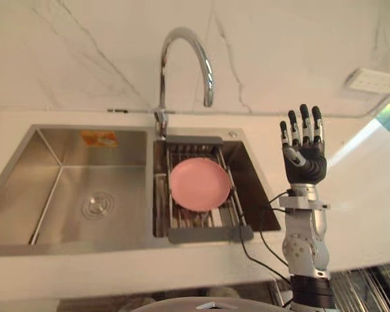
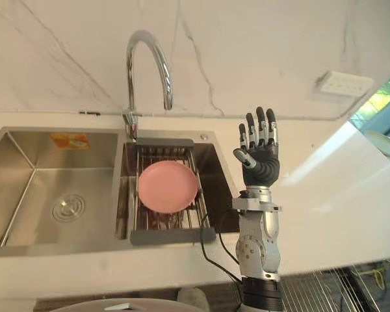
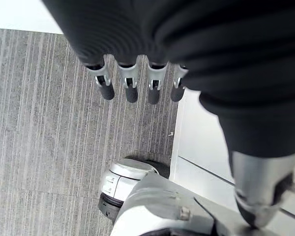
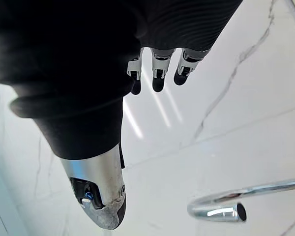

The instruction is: Walk over to the sink, pick up the cup, carry it to the dishwasher, place the cup inside the dishwasher, then close the dishwasher door

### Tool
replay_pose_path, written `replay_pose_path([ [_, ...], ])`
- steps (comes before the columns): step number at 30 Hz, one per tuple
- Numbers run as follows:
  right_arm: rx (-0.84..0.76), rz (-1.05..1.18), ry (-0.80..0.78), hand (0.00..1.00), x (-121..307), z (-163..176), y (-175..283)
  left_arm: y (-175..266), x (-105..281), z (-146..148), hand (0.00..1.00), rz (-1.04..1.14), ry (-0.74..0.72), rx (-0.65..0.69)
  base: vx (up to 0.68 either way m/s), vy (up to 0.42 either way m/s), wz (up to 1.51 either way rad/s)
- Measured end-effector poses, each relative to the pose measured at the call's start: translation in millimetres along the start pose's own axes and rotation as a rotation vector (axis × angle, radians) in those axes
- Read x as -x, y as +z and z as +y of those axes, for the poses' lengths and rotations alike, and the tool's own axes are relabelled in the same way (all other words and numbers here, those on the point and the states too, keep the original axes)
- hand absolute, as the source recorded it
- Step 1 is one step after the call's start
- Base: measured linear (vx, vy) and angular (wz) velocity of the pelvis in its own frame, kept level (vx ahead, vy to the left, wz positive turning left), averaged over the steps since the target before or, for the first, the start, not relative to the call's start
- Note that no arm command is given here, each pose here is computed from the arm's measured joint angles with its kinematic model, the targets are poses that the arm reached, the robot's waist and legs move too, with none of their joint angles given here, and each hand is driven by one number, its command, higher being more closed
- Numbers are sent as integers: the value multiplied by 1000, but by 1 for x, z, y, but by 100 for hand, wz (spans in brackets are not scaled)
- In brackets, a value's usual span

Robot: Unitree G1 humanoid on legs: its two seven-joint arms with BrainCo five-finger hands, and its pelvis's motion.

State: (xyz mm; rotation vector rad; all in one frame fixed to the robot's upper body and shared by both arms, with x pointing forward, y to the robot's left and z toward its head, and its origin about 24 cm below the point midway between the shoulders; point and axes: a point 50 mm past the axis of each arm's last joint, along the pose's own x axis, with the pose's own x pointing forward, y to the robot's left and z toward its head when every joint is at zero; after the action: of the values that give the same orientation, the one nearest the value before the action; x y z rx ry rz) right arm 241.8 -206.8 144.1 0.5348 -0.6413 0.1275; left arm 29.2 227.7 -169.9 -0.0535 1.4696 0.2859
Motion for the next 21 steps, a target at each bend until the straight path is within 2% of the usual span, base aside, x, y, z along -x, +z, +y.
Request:
replay_pose_path([
  [1, 15, 62, -48, 0, 5, -11, -6, -3, 1, -8, 0, -16, -14, -24, 57, -23, 30],
  [7, 11, 67, -45, 0, 5, -9, -8, -3, 1, -9, 0, -17, -18, -19, 0, 0, 3],
  [13, 67, 177, -42, 0, 13, -13, -19, -2, 2, -11, 0, -22, -50, 90, 1, -4, 9],
  [16, 213, 370, 11, 0, 23, -16, -43, 2, 2, -12, 0, -30, -64, 94, 10, -31, -18],
  [19, 466, 581, 188, 0, 31, -19, -55, 3, 2, -11, 0, -37, -92, 129, 35, -50, -30],
  [21, 591, 627, 267, 0, 30, -23, -52, 4, 2, -11, 0, -39, -97, 148, 68, -44, -26],
])
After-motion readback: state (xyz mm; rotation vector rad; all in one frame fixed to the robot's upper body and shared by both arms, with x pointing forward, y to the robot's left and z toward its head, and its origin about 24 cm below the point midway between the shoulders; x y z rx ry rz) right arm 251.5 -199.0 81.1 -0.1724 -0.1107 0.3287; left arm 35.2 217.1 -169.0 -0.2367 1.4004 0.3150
